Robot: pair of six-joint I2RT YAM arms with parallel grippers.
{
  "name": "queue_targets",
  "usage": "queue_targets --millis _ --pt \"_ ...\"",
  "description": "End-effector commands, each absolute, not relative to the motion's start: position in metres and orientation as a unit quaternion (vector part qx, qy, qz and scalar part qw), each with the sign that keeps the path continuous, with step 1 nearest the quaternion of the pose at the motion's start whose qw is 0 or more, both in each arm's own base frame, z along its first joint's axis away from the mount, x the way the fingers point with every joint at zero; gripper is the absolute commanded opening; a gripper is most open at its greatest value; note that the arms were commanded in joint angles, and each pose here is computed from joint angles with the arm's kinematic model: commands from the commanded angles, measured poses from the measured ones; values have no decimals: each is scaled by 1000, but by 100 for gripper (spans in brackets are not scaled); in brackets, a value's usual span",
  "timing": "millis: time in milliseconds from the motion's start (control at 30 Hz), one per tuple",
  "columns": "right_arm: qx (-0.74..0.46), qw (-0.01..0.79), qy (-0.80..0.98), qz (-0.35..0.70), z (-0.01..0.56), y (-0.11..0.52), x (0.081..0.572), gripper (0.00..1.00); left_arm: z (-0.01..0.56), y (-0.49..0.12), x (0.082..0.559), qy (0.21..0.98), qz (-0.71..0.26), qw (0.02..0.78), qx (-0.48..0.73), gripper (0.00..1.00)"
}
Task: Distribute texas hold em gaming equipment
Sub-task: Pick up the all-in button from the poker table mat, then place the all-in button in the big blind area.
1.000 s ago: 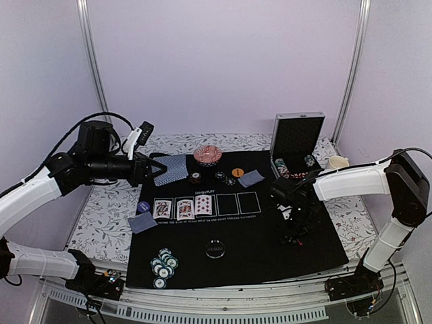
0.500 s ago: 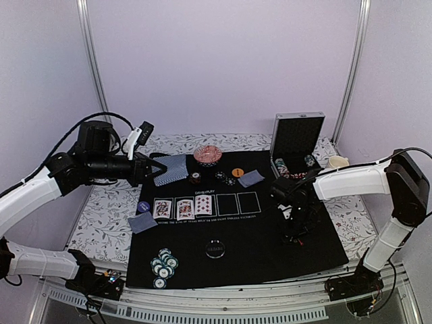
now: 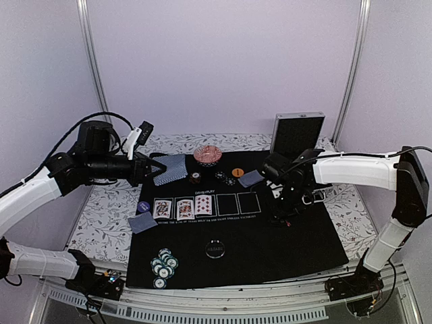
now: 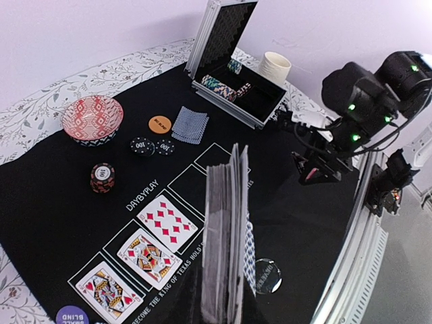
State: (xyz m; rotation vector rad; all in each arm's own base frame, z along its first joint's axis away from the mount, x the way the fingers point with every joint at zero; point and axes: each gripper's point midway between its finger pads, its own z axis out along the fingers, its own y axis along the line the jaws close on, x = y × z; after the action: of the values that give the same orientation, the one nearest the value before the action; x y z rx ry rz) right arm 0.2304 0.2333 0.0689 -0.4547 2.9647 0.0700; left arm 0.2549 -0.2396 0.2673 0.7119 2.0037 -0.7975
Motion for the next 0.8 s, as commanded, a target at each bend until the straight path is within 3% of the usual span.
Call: queue_targets --millis 0,467,767 --pt "-177 147 972 55 108 268 272 52 276 -236 256 794 -313 436 284 0" --pt "-164 298 940 13 140 280 478 50 277 -233 257 794 -308 442 281 0" --pt "-166 330 929 -14 85 277 561 48 276 -233 259 796 -304 442 280 0"
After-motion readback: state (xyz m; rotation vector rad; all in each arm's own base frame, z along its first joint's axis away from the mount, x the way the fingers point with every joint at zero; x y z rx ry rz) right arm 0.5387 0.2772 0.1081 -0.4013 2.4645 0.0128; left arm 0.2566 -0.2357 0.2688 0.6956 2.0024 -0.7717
